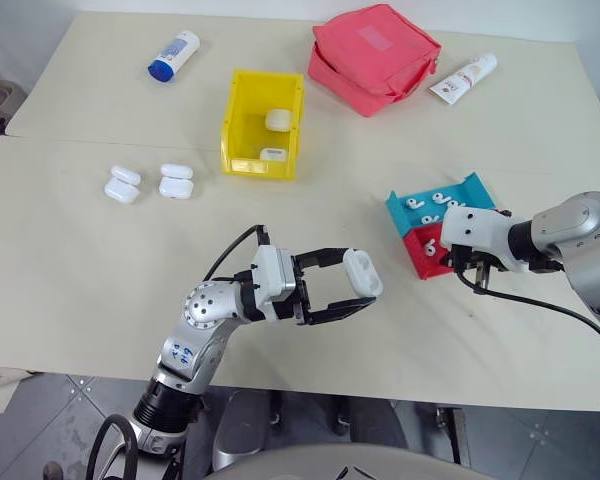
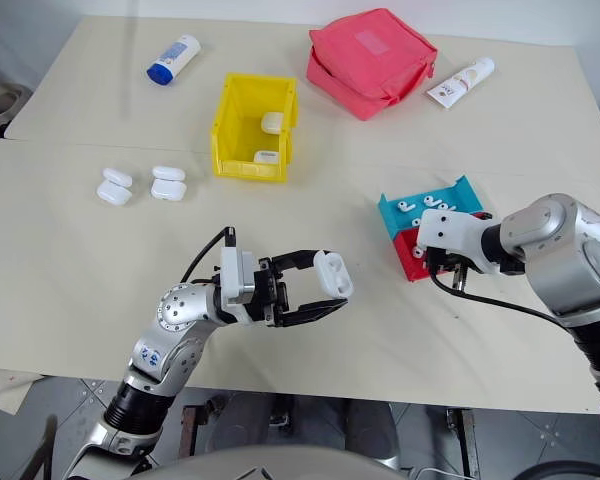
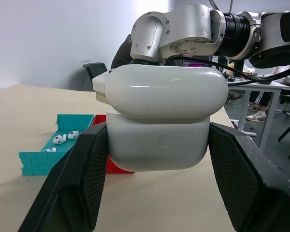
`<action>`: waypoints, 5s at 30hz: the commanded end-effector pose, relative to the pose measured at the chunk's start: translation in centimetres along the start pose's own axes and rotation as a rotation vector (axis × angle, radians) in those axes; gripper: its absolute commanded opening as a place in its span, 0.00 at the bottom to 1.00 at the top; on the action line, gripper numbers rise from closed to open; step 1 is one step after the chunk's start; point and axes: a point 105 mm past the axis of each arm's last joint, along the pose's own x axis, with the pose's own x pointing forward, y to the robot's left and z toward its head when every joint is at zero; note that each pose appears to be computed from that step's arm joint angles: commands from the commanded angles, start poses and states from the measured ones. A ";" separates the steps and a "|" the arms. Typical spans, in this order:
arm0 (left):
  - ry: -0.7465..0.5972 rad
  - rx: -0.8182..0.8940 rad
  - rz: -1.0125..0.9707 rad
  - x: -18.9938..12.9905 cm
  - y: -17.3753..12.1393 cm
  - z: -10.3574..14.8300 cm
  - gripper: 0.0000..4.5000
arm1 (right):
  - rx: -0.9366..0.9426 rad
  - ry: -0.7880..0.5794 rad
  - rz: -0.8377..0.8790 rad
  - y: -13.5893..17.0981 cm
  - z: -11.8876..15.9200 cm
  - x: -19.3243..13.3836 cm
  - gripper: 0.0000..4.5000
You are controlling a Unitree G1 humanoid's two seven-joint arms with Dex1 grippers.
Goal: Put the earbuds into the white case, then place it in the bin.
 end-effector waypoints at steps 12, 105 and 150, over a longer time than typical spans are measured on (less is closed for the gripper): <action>-0.024 0.023 -0.032 0.4 -0.1 0.8 0.62 | 0.006 -0.059 -0.075 -0.9 0.7 -1.7 0.00; -0.028 0.017 -0.036 0.6 -0.3 0.4 0.62 | 0.117 0.199 -0.071 -2.4 -4.5 -1.6 0.69; -0.023 0.027 -0.019 0.6 0.1 0.5 0.62 | 0.125 0.123 -0.128 -3.5 -1.3 -2.1 0.69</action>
